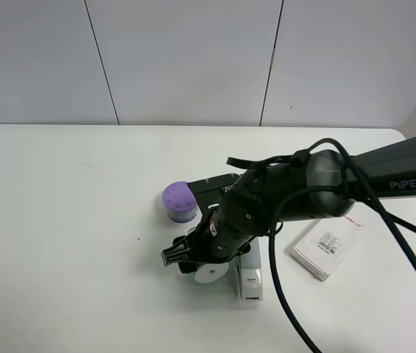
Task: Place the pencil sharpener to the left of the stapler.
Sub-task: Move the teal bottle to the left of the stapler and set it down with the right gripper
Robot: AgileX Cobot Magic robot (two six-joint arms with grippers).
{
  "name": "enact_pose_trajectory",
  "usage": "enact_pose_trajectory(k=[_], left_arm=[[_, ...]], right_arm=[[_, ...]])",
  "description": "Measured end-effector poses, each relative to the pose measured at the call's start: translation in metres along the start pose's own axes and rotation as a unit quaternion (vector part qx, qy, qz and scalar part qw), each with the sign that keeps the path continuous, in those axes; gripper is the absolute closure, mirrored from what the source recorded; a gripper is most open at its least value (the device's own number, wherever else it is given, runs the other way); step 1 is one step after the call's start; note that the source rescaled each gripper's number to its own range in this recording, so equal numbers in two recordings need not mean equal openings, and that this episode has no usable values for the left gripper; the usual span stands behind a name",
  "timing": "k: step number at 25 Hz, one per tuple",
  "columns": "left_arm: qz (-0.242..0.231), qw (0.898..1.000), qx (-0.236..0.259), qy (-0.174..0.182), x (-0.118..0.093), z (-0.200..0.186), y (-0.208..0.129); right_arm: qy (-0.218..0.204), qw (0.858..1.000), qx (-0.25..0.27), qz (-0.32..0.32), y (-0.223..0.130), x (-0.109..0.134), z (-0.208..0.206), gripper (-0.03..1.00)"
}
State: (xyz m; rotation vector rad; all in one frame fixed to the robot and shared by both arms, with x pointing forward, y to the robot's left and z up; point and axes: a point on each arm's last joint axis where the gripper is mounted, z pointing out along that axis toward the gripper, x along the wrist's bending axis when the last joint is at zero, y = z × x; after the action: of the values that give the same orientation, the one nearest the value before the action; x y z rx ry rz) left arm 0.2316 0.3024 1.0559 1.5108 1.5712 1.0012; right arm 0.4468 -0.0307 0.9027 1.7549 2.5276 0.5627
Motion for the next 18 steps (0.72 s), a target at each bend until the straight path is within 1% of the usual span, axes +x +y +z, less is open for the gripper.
enact_pose_trajectory(k=[15, 18], left_arm=[[0.000, 1.000, 0.000, 0.000, 0.0000, 0.0000, 0.0000], [0.000, 1.000, 0.000, 0.000, 0.0000, 0.0000, 0.0000]], right_arm=[[0.001, 1.000, 0.001, 0.001, -0.0002, 0.0001, 0.0000, 0.97], [0.001, 1.000, 0.002, 0.000, -0.0003, 0.0002, 0.0000, 0.85]])
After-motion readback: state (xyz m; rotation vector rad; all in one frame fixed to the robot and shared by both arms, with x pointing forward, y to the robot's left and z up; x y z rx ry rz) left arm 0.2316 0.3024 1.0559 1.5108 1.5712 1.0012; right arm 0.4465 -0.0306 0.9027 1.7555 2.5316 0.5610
